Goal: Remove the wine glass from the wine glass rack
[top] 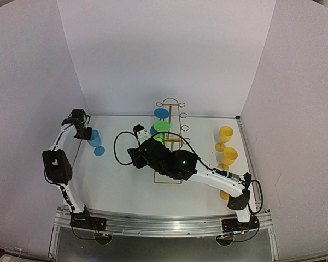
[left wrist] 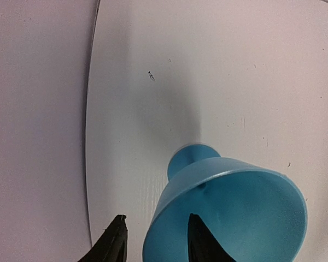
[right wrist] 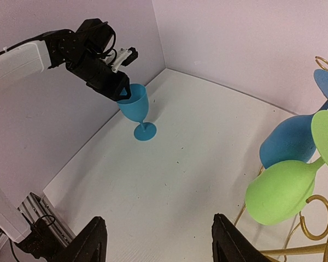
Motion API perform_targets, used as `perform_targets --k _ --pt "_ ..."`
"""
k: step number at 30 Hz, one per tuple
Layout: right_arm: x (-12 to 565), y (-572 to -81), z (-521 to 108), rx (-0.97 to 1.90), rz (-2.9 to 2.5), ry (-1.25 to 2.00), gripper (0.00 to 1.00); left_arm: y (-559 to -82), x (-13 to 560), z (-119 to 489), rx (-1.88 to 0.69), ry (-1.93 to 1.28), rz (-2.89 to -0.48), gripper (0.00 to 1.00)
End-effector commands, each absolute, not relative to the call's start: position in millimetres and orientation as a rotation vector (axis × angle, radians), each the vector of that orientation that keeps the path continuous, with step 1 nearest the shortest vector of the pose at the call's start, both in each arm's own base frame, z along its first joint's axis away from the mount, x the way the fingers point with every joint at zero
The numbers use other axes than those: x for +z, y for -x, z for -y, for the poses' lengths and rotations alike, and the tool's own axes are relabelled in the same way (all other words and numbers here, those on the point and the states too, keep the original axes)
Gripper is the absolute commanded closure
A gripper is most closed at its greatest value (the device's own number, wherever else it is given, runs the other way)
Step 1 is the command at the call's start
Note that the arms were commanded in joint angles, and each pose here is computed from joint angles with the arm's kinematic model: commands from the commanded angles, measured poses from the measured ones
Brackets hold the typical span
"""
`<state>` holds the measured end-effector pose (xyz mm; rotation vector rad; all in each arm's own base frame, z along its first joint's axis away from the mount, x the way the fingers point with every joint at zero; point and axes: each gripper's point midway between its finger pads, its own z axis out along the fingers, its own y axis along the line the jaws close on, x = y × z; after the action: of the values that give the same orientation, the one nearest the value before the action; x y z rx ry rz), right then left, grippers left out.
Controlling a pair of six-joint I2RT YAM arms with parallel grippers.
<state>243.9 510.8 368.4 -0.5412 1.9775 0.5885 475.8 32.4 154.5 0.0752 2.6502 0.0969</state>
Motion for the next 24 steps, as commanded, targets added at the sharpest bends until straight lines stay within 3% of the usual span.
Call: perform_targets --k 1,8,19,24 --pt "404.9 -240.4 -496.7 0.628 -1.911 0.5 0.39 -482.8 208.8 -33.0 0.124 -0.116 -2.515 0.5" --pt "415.0 -241.9 -487.8 0.628 -1.895 0.5 0.37 -478.6 299.9 -15.6 0.01 -0.085 -2.26 0.38" --pt "436.8 -277.5 -423.5 0.771 -1.964 0.301 0.41 -400.0 386.6 119.7 -0.439 -0.407 -2.038 0.38" --pt "435.4 -313.6 -386.9 0.751 -1.991 0.158 0.44 -382.3 412.6 168.9 -0.765 -0.304 -2.037 0.34"
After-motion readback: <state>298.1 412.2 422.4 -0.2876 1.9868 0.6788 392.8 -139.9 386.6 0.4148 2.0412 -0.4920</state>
